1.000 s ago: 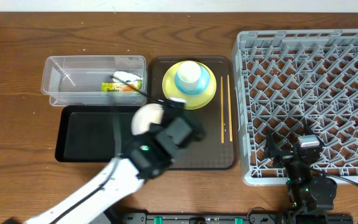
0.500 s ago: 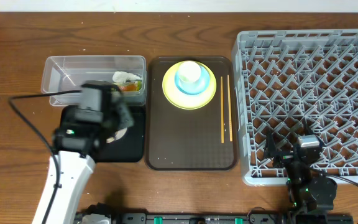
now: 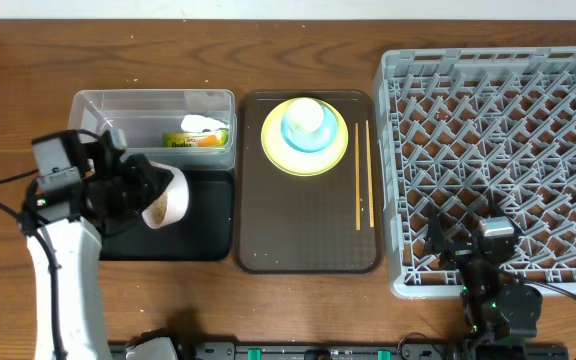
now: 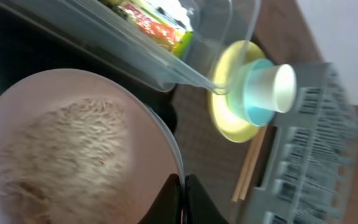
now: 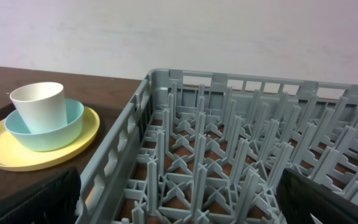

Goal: Sort waste into correct bins and load items into the dishwasher rack
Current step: 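Lift the bowl with the left gripper and tip rice onto the black tray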

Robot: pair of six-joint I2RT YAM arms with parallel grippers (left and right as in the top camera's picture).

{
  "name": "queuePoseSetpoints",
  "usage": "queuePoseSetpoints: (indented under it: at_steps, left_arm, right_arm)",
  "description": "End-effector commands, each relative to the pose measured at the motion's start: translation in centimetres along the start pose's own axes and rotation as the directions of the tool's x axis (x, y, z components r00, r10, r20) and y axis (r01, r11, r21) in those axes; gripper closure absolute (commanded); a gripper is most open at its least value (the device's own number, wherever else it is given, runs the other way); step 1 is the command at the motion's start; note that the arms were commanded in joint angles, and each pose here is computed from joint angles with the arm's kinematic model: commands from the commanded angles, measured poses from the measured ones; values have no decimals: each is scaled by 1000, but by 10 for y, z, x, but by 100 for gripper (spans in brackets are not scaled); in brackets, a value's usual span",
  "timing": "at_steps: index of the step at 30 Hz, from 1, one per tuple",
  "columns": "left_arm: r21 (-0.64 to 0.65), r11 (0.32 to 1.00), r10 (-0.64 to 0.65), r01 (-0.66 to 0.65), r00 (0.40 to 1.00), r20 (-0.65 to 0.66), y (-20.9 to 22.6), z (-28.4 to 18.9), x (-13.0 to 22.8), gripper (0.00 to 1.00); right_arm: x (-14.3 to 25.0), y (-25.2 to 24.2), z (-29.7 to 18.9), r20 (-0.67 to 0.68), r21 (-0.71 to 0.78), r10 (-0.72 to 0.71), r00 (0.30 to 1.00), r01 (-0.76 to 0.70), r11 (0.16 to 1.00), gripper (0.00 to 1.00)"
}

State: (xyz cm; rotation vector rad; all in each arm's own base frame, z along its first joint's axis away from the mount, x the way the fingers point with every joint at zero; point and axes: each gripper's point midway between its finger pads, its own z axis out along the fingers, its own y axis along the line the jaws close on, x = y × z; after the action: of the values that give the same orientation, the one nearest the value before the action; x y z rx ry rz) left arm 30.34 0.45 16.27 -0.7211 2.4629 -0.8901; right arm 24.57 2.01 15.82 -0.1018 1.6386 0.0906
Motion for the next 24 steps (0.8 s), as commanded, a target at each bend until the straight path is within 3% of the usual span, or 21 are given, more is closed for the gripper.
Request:
queuePoseSetpoints:
  at_steps: [1,9,15,24]
  left_arm:
    - [177,984,6,4,998,-59,-10,1,1,94]
    - [388,917,-52,95,991,-119,-2,2,-11,94]
    - [570,802,-101,179,981,-166,-3,-1,-16,94]
    - [655,699,-211,285,958,-192,10,-9,-19,94]
  right_arm:
    - [1,2,0,-3,-8,-8,1000,8,1000,1]
    - [1,2,0,-3,-8,-9,1000,9,1000,1]
    - [1,2,0,-3,-8,-9,1000,9,1000,1]
    - [1,2,0,-3,-8,-8,1000,8,1000,1]
